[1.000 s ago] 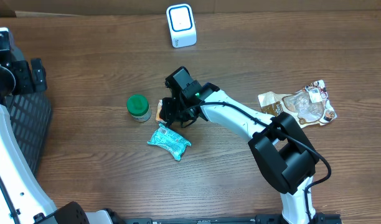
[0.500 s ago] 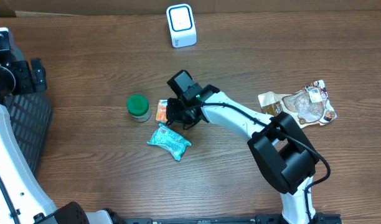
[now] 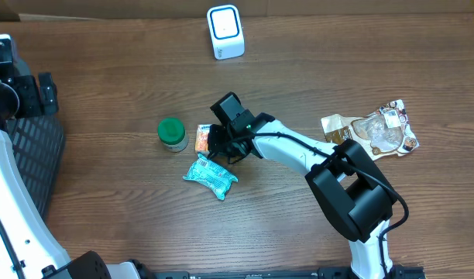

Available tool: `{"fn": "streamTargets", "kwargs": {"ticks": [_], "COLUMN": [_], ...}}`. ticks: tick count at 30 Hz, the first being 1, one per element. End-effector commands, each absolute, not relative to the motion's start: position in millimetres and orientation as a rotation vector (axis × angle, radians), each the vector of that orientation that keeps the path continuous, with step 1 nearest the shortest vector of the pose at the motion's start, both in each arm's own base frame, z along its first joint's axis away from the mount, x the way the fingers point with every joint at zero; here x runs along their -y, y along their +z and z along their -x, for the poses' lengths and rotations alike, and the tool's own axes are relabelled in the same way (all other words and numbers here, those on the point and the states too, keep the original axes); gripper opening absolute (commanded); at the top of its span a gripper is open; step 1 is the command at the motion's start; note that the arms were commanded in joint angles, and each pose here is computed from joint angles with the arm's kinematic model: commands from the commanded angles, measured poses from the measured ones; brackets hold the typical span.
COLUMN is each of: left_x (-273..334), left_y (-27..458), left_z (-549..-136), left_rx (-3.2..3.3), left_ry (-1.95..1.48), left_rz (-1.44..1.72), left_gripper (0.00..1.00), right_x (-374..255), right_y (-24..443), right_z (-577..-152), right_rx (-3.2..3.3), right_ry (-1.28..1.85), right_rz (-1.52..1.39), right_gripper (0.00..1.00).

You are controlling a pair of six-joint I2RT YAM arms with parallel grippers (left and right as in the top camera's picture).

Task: Scan the item barcode
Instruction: 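Grasp the orange Kleenex tissue pack with the right gripper, then lift the orange pack and carry it right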

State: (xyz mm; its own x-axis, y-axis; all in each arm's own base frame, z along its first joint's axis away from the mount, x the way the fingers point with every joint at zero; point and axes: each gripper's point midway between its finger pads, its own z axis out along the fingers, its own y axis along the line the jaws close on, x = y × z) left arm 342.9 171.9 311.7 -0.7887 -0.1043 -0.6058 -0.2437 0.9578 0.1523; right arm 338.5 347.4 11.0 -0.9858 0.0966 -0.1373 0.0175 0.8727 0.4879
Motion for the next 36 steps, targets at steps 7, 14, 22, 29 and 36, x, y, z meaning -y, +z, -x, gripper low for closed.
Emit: {"fn": "streamTargets", "kwargs": {"ticks": [7, 14, 22, 29, 36], "left_x": [-174.2, -174.2, -174.2, -174.2, -174.2], "left_y": [311.9, 311.9, 311.9, 311.9, 311.8], "left_z": [-344.0, -344.0, -344.0, -344.0, -343.9], "left_rx": [-2.480, -2.480, -2.480, -2.480, -2.481], "left_ry": [0.307, 0.307, 0.307, 0.307, 0.307], "left_rz": [0.222, 0.222, 0.222, 0.222, 0.222], "left_gripper": [1.00, 1.00, 1.00, 1.00, 1.00], "right_x": [-331.1, -292.8, -244.6, -236.9, -221.9], "right_y": [11.1, 61.1, 51.1, 43.6, 45.3], "right_z": [-327.1, -350.2, -350.0, -352.6, -359.6], "right_rx": [-2.947, -2.814, -2.870, -2.917, -2.975], "right_ry": [0.767, 0.862, 0.703, 0.668, 0.723], "right_rz": [0.188, 0.640, 0.763, 0.678, 0.470], "right_gripper": [0.04, 0.04, 0.04, 0.26, 0.46]}}
